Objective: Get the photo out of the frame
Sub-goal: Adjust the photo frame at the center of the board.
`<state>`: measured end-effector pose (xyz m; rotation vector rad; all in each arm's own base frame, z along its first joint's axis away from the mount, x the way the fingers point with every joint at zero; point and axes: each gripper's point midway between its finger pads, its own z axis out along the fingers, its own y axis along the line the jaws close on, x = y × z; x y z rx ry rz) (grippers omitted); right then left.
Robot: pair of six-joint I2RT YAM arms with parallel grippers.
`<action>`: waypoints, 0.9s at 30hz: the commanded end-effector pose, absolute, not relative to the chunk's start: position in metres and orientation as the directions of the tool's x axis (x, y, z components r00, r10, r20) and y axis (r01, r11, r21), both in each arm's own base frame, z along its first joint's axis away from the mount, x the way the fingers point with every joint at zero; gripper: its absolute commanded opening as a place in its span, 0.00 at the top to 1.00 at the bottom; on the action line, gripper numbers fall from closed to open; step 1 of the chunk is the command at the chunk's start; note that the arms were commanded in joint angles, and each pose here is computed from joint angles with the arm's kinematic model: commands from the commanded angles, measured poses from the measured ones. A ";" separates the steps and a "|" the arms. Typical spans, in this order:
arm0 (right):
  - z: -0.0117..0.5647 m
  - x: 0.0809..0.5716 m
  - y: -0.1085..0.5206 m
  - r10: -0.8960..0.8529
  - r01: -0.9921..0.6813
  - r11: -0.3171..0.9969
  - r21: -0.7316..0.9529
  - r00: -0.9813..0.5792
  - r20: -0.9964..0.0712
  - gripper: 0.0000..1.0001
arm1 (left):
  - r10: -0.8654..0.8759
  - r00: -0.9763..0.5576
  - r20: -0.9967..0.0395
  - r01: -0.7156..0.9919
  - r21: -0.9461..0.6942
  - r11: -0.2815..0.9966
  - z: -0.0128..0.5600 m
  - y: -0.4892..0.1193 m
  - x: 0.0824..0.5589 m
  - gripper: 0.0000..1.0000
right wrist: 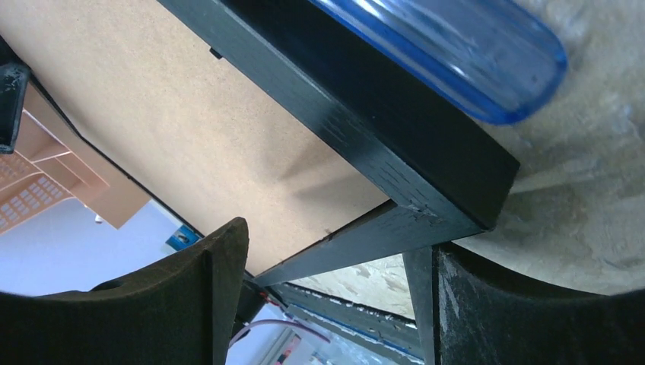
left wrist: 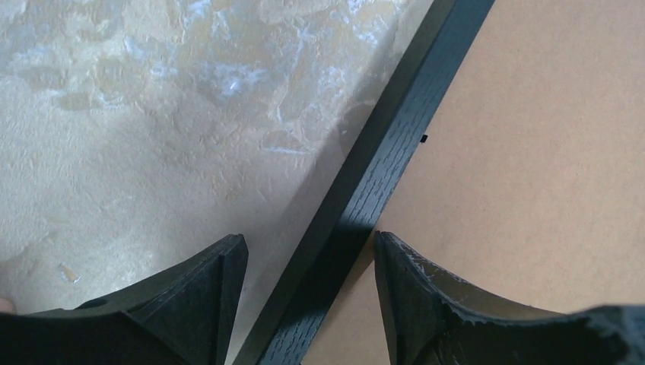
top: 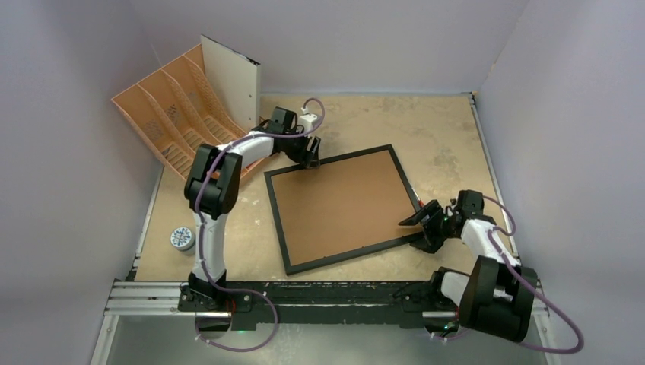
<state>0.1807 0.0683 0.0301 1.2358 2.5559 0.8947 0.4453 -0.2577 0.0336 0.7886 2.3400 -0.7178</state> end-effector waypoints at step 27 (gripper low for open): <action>0.057 0.336 0.087 0.539 0.333 0.705 0.626 -0.826 -0.168 0.25 | 0.202 -0.841 -0.502 0.442 -0.422 0.792 0.037 -0.195 0.333 0.38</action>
